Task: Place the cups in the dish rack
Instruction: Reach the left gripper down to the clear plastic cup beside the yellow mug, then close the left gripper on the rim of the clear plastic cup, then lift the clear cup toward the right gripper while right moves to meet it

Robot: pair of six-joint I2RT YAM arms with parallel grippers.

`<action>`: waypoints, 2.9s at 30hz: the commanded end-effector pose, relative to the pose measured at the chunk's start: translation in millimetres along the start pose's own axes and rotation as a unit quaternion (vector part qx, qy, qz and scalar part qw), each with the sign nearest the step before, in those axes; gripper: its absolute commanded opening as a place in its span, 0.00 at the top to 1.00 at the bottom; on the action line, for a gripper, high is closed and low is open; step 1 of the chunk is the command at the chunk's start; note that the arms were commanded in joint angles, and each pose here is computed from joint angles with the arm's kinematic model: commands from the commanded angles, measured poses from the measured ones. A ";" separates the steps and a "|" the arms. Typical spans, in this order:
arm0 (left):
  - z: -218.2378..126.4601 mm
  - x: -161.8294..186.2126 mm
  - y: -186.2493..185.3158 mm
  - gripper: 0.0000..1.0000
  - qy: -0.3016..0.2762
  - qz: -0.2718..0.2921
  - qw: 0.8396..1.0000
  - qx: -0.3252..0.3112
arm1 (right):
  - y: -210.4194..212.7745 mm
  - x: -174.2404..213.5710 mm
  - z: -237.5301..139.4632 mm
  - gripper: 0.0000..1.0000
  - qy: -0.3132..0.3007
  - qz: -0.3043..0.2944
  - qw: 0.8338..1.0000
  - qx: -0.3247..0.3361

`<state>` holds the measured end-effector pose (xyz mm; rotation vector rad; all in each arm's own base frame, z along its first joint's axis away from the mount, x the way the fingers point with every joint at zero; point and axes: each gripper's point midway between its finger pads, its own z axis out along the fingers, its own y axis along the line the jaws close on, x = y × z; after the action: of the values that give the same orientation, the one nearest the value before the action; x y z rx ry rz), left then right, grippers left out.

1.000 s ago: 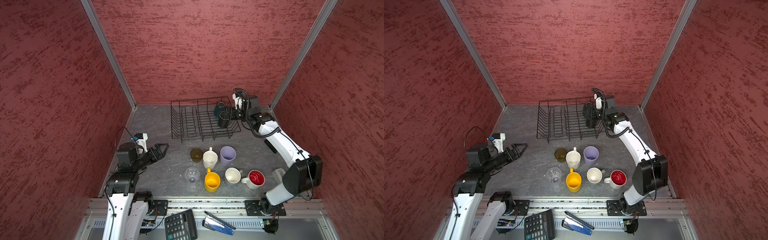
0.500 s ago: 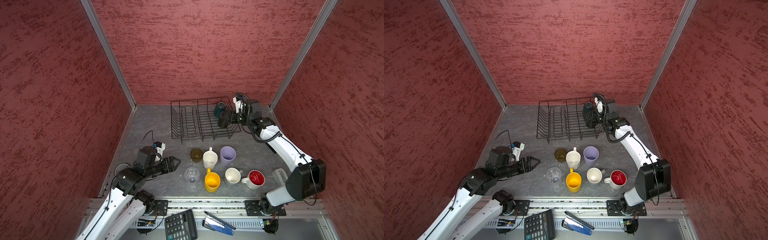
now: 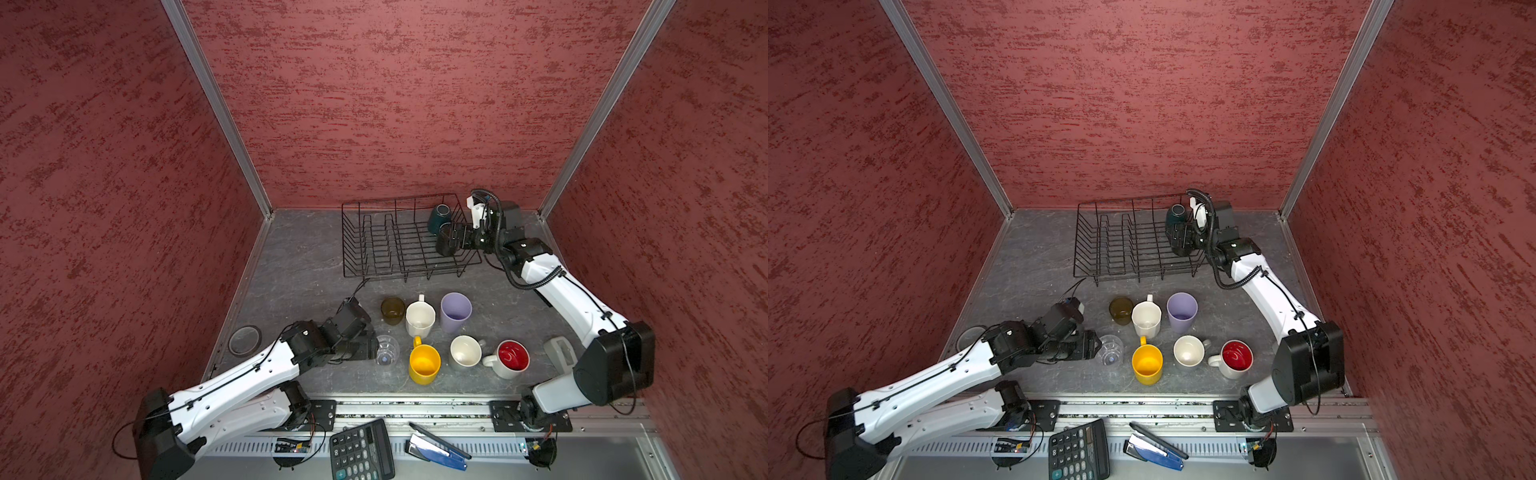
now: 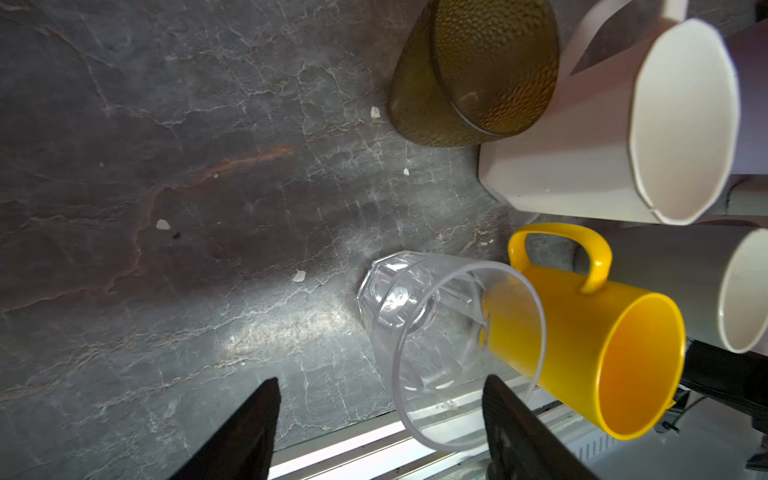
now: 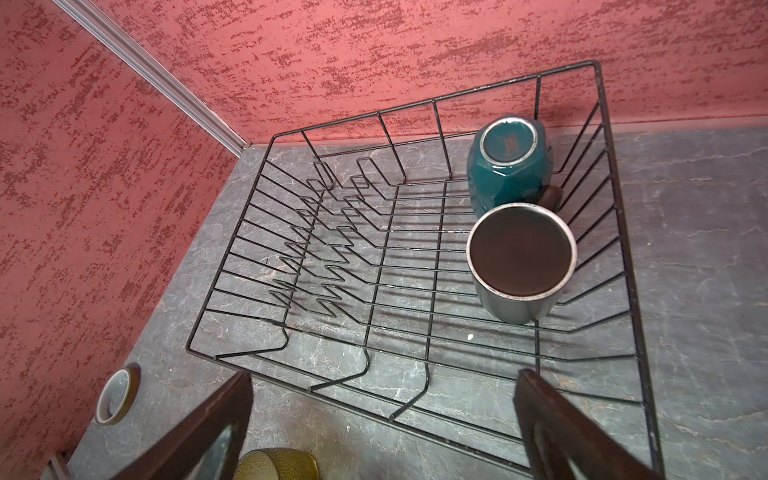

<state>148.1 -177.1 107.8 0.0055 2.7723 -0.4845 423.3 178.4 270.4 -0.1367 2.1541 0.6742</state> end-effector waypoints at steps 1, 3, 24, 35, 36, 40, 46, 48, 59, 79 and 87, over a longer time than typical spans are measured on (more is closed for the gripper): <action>2.7 -12.0 -7.5 0.24 -0.024 -0.004 1.000 -0.006 | 11.8 -9.9 -10.8 0.01 -0.021 -0.006 1.000 -0.020; 9.2 -10.2 -7.7 0.24 -0.020 -0.003 1.000 -0.012 | 11.1 -8.2 -10.8 0.01 -0.020 -0.007 1.000 -0.019; 41.2 -3.5 -5.8 0.37 0.016 -0.001 0.999 -0.049 | 10.3 0.1 -16.5 0.01 -0.020 -0.013 1.000 -0.020; 47.5 0.6 -7.3 0.50 0.028 -0.006 0.999 -0.045 | 11.9 1.7 -16.2 0.01 -0.019 -0.014 0.999 -0.026; 47.1 1.0 -7.5 0.51 0.029 -0.007 0.999 -0.044 | 11.9 1.7 -16.2 0.01 -0.019 -0.014 0.999 -0.026; 46.3 1.5 -5.7 0.55 0.030 -0.006 0.998 -0.046 | 11.7 2.9 -15.5 0.01 -0.018 -0.013 0.999 -0.027; 42.9 0.8 -5.0 0.64 0.026 -0.011 0.999 -0.040 | 12.2 2.9 -15.4 0.01 -0.019 -0.012 0.999 -0.030; 41.4 -0.7 -5.0 0.67 0.023 -0.012 0.999 -0.038 | 14.0 3.8 -15.2 0.01 -0.017 -0.011 0.999 -0.034; 38.1 -1.8 -3.5 0.89 0.021 -0.017 0.999 -0.027 | 16.1 0.9 -20.3 0.01 -0.023 -0.013 0.999 -0.036; -80.7 -50.3 -10.6 1.00 -0.165 -0.064 0.967 0.182 | 70.9 -9.8 -46.0 0.01 -0.049 -0.011 0.982 -0.182; -141.3 -97.1 -37.0 1.00 -0.223 -0.080 0.900 0.367 | 120.6 -7.7 -74.8 0.01 -0.065 -0.008 0.932 -0.356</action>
<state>193.8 -136.6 235.4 -0.3191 2.1454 -1.1009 360.4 228.3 322.7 -0.3521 1.8655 1.2201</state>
